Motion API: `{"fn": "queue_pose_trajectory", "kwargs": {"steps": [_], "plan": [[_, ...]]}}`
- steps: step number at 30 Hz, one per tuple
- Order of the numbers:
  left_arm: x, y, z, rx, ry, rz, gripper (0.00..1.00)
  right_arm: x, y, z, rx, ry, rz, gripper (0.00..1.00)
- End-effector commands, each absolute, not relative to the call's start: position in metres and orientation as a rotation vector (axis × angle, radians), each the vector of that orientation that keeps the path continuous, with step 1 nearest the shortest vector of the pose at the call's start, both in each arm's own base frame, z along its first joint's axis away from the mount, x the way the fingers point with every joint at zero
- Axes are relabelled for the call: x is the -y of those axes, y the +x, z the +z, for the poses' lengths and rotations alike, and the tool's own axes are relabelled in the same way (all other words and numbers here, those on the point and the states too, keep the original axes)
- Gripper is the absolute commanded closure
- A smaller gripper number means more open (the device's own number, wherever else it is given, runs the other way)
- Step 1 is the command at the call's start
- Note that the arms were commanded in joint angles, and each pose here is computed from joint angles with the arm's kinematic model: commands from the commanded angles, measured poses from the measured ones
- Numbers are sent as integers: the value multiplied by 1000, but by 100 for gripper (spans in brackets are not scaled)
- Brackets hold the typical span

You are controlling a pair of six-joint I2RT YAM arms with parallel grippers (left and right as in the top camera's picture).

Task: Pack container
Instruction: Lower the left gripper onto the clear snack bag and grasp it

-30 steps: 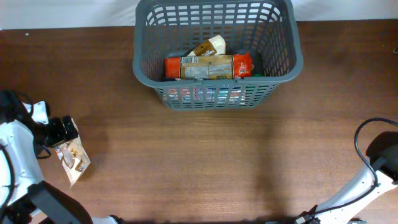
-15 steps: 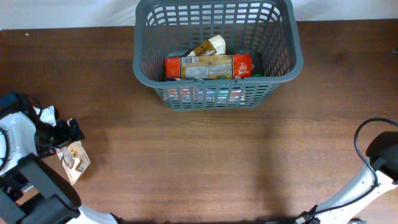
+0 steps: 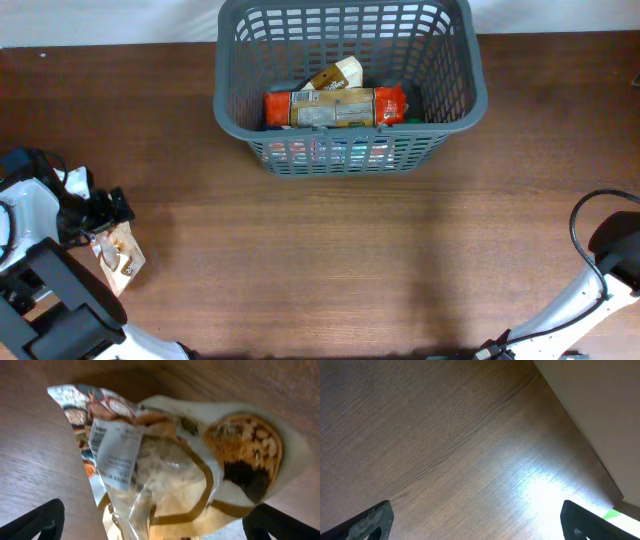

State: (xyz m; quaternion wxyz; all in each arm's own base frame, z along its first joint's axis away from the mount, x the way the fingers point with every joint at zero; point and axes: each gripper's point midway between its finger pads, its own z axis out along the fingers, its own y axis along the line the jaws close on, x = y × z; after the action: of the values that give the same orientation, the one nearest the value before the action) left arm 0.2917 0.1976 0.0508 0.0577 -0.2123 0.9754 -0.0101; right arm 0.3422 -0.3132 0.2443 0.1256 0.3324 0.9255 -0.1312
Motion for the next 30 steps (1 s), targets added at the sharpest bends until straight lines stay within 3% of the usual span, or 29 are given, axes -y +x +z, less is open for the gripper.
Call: {"fn": "queue_pose_trajectory", "kwargs": {"steps": [1,11,30], "plan": [[-191,285,38,-2986,-623,-71,1,315,340,245,-2685,992,-379,1],[-177,266,9,-3026,-636,-103,1,315,340,245,-2685,992,-379,1],[-178,269,5,-3006,-643,-93,1,315,340,245,-2685,992,-378,1]]}}
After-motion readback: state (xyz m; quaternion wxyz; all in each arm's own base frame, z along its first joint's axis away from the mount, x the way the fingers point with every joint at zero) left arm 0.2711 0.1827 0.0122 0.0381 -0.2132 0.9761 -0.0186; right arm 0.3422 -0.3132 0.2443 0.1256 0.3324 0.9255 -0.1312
